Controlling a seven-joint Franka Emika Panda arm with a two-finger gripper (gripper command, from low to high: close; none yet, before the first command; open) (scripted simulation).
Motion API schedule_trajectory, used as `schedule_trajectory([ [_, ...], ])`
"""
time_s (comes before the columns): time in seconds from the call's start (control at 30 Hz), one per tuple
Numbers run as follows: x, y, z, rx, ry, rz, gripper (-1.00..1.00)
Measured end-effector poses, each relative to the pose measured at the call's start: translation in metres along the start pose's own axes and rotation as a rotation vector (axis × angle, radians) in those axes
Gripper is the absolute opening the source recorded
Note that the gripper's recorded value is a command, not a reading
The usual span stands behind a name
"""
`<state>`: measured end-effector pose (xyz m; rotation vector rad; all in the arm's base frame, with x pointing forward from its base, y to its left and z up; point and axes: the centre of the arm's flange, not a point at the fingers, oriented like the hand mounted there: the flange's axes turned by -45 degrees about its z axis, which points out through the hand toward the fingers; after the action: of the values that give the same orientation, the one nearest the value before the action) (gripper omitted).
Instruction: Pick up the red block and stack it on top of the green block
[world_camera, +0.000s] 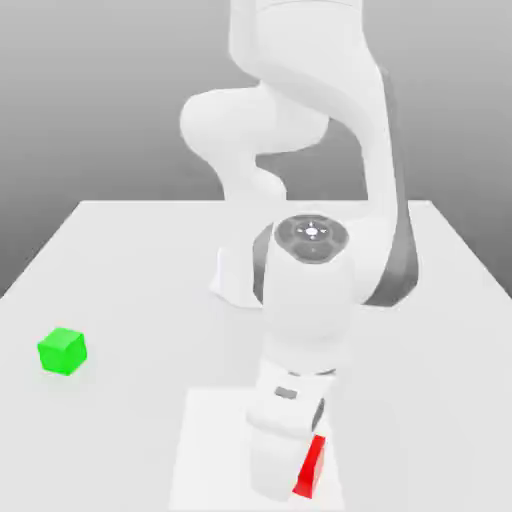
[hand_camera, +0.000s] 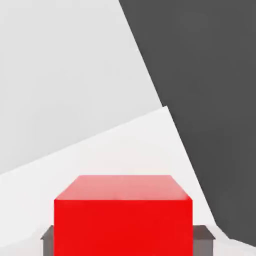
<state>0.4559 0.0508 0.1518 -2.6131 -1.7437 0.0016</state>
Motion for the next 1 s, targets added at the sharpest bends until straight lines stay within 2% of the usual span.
schedule_trajectory([
  [0.07, 0.000, 0.000, 0.002, -0.001, 0.000, -0.001, -1.00],
  [0.23, -0.001, 0.000, -0.049, 0.000, 0.000, 0.001, -1.00],
  [0.37, -0.090, 0.025, -0.076, -0.017, -0.014, 0.209, -1.00],
  [0.43, -0.166, 0.034, -0.086, -0.023, -0.020, 0.387, -1.00],
  [0.57, -0.283, 0.015, -0.097, -0.024, -0.026, 0.671, -1.00],
  [0.67, -0.343, -0.014, -0.100, -0.017, -0.021, 0.839, -1.00],
  [0.8, -0.408, -0.063, -0.096, -0.003, -0.003, 1.056, -1.00],
  [1.0, -0.421, -0.072, -0.086, -0.012, 0.011, 1.105, -1.00],
])
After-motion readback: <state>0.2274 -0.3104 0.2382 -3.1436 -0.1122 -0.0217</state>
